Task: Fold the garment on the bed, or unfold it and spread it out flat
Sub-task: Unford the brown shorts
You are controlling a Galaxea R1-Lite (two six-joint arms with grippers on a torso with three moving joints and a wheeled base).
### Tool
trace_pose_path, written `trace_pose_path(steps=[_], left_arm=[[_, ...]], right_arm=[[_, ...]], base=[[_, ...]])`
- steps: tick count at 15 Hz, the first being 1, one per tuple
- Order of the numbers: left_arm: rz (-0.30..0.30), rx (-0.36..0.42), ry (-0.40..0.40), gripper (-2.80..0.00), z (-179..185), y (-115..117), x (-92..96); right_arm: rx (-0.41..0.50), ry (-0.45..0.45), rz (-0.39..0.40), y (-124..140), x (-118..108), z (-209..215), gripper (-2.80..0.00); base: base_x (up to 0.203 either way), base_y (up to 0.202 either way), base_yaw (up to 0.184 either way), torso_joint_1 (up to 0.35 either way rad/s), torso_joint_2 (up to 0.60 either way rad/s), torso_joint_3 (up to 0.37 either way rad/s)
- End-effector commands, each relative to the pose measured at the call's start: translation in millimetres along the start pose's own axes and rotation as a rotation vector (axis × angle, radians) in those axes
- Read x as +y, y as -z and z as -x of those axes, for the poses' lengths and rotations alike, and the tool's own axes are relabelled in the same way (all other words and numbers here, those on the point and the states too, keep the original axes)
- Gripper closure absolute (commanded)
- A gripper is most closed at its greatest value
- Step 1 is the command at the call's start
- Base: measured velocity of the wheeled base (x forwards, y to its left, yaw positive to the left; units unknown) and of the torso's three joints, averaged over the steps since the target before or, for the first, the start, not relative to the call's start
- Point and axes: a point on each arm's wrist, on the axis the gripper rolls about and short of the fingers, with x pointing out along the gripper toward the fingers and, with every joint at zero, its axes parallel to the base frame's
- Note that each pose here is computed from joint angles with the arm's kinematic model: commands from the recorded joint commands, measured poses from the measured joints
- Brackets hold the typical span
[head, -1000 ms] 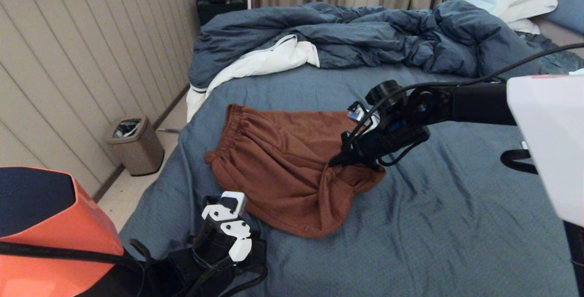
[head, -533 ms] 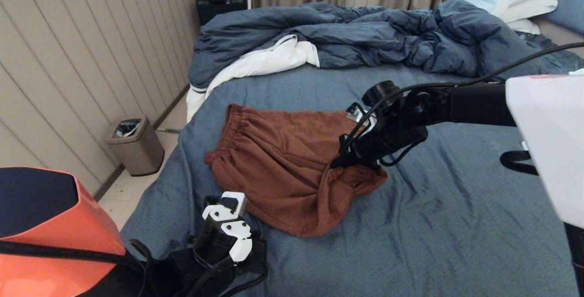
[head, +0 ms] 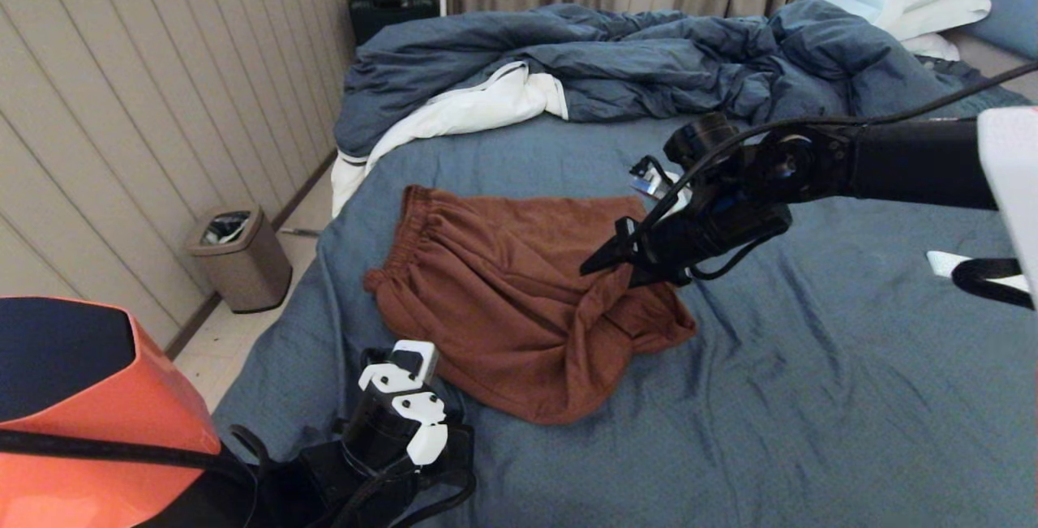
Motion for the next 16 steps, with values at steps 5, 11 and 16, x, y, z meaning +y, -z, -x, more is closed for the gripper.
trace_pose_path(steps=[5,11,16], left_arm=[[0.005,-0.005,0.0,0.0,-0.1,-0.5,-0.2],[0.004,-0.003,-0.001,0.0,-1.2,0.6,-0.2],[0.006,-0.011,0.003,0.0,-0.3,-0.3,-0.3]], right_arm=[[0.049,0.012,-0.028,44.4,3.7,45.3,-2.8],[0.063,-0.002,-0.013,72.3,-19.1,32.3,-2.8],[0.165,0.014,-0.041,88.5,-36.6,-4.9,-2.8]], base=[[0.0,0.0,0.0,0.0,0.0,0.0],[0.0,0.0,0.0,0.0,0.0,0.0],[0.0,0.0,0.0,0.0,0.0,0.0]])
